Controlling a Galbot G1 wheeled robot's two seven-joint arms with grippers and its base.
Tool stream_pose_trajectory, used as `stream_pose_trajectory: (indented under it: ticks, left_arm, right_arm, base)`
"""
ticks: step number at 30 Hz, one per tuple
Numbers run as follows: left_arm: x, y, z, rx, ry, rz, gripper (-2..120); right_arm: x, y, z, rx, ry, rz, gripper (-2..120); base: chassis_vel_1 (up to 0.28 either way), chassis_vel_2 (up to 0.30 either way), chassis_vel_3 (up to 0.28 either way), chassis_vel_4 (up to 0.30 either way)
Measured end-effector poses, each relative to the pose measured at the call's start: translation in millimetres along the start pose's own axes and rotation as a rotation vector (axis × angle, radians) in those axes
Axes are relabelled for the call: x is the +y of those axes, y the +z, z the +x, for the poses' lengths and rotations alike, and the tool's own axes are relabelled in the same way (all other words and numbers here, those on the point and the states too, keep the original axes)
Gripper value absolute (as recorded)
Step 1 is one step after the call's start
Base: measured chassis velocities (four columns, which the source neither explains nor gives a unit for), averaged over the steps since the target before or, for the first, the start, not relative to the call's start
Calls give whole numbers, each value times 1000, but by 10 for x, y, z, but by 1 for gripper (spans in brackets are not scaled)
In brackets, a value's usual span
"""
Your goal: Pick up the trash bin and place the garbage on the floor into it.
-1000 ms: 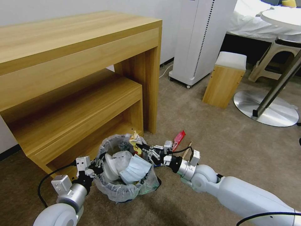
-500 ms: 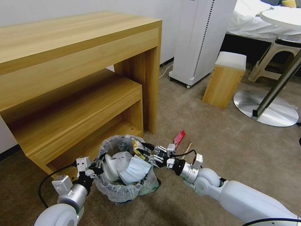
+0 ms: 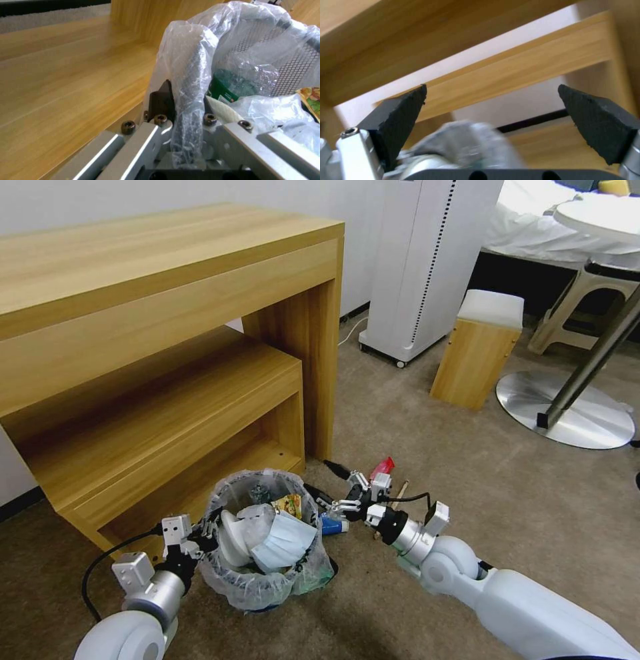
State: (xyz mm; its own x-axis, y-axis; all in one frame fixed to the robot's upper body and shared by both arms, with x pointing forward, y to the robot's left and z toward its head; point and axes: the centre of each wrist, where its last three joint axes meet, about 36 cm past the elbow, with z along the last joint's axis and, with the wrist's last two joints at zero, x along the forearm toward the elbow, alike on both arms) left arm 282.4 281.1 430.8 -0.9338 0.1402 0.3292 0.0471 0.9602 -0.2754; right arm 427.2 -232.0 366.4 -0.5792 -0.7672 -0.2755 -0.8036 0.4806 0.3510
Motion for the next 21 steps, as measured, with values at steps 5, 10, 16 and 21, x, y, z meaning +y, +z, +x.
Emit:
stream_pose_trajectory:
  ticks: [5,10,16,21]
  left_arm:
    - [42,16,-19,1,-5,-1,2]
    - [68,13,-43,2,-4,-2,2]
    - [103,50,-105,6,-4,5,2]
    - [102,66,-116,8,-2,7,2]
  right_arm:
    - [-315,-42,269,3,157,-3,100]
    - [-551,-66,507,15,292,32,100]
    - [-885,99,970,115,489,110,100]
    - [-967,331,1046,140,507,51,100]
  base:
    - [0,0,0,0]
    - [0,0,0,0]
    - [0,0,0,0]
    - [0,0,0,0]
